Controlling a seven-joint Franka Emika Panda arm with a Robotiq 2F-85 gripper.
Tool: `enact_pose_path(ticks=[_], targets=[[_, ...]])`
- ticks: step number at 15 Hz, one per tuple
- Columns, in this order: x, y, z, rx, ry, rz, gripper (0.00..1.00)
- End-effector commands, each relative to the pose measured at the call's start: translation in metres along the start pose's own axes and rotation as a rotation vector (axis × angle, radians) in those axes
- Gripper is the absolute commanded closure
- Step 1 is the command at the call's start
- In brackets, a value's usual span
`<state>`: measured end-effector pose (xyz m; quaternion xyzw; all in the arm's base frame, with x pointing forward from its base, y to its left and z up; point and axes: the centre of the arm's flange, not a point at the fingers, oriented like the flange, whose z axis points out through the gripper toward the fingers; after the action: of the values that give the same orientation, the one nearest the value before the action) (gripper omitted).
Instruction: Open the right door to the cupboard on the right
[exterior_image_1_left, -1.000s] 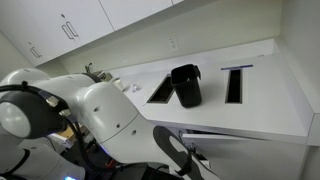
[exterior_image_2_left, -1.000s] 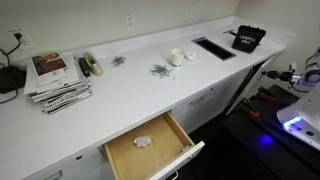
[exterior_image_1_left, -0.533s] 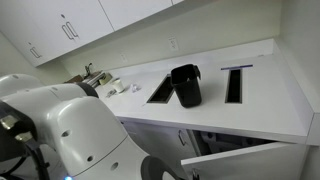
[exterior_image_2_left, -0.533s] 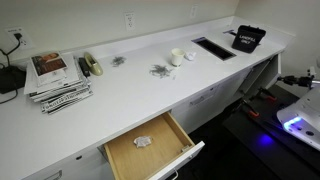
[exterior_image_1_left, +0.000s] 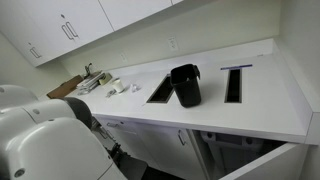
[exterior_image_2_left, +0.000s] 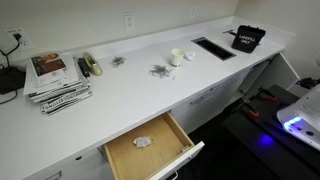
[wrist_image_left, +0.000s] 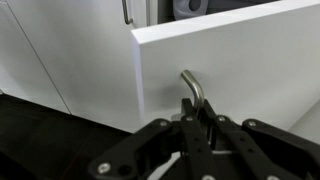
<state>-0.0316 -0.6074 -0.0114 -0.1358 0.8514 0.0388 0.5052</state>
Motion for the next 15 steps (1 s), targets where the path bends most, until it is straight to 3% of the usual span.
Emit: enact_pose_path(ticks=[1,2,3,5,8,13,15], targets=[[0.001,-0.046,-0.012,0.016,0.080,-0.084,0.97],[-0.004,-0.049,-0.015,0.006,0.101,-0.101,0.94],[-0.008,-0.051,-0.018,-0.009,0.121,-0.112,0.64],[-0.027,-0.050,-0.020,-0.063,0.169,-0.120,0.61],[-0.061,-0.052,-0.020,-0.134,0.248,-0.188,0.39],[-0.126,-0.050,-0.024,-0.208,0.511,-0.265,0.00],[-0.152,-0.047,-0.030,-0.215,0.621,-0.297,0.00]])
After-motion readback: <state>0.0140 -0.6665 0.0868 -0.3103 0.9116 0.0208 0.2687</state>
